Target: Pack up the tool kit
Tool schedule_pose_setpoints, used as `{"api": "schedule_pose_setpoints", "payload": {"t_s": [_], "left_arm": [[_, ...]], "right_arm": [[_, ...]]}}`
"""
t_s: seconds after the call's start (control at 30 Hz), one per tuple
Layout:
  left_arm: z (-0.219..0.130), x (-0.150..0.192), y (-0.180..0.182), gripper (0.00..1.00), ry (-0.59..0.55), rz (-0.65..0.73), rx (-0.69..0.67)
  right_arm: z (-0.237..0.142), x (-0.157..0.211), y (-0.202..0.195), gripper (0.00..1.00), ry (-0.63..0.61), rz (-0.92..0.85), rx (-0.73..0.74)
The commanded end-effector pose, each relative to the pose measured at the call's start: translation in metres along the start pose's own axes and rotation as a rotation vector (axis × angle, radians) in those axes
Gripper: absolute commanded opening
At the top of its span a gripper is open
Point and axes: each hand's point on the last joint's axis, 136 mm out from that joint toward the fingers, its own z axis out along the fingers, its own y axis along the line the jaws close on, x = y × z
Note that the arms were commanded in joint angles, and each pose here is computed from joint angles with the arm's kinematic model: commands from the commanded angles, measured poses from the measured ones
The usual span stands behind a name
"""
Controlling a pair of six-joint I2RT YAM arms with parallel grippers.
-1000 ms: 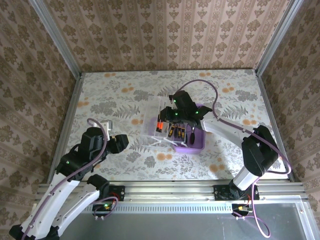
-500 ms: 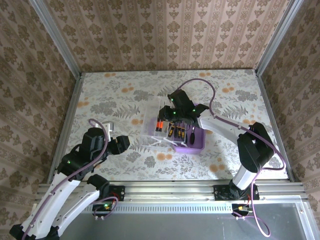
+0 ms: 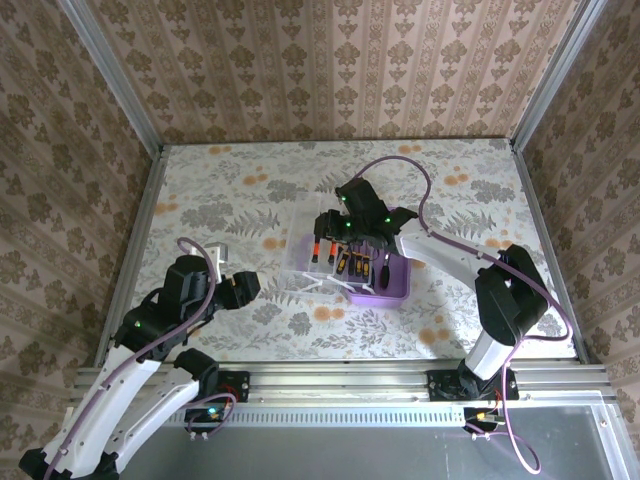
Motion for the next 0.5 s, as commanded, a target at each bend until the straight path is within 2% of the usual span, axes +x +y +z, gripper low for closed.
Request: {"api": "schedule_pose_setpoints", "payload": {"t_s": [0.0, 0.13, 0.23, 0.33, 0.47], "left_arm": [[-0.007, -0.005, -0.001, 0.65, -0.012, -0.006, -0.003], [-0.005, -0.003, 0.012, 0.66, -0.01, -0.019, -0.069], [-0.003, -0.004, 0.028, 0.76, -0.006, -0.048, -0.16], [-0.002, -0.007, 0.048, 0.81, -0.012, -0.083, -0.276], [0.006, -0.011, 0.079, 0.81, -0.016, -0.146, -0.413]], "right_arm": [[-0.014, -0.004, -0.007, 0.35, -0.023, 0.001, 0.037], [-0.033, -0.008, 0.005, 0.35, -0.056, -0.017, -0.013], [-0.054, -0.013, 0.018, 0.35, -0.099, -0.055, -0.06], [-0.077, -0.015, 0.02, 0.36, -0.147, -0.08, -0.075], [-0.103, -0.008, 0.012, 0.38, -0.198, -0.088, -0.072]]}}
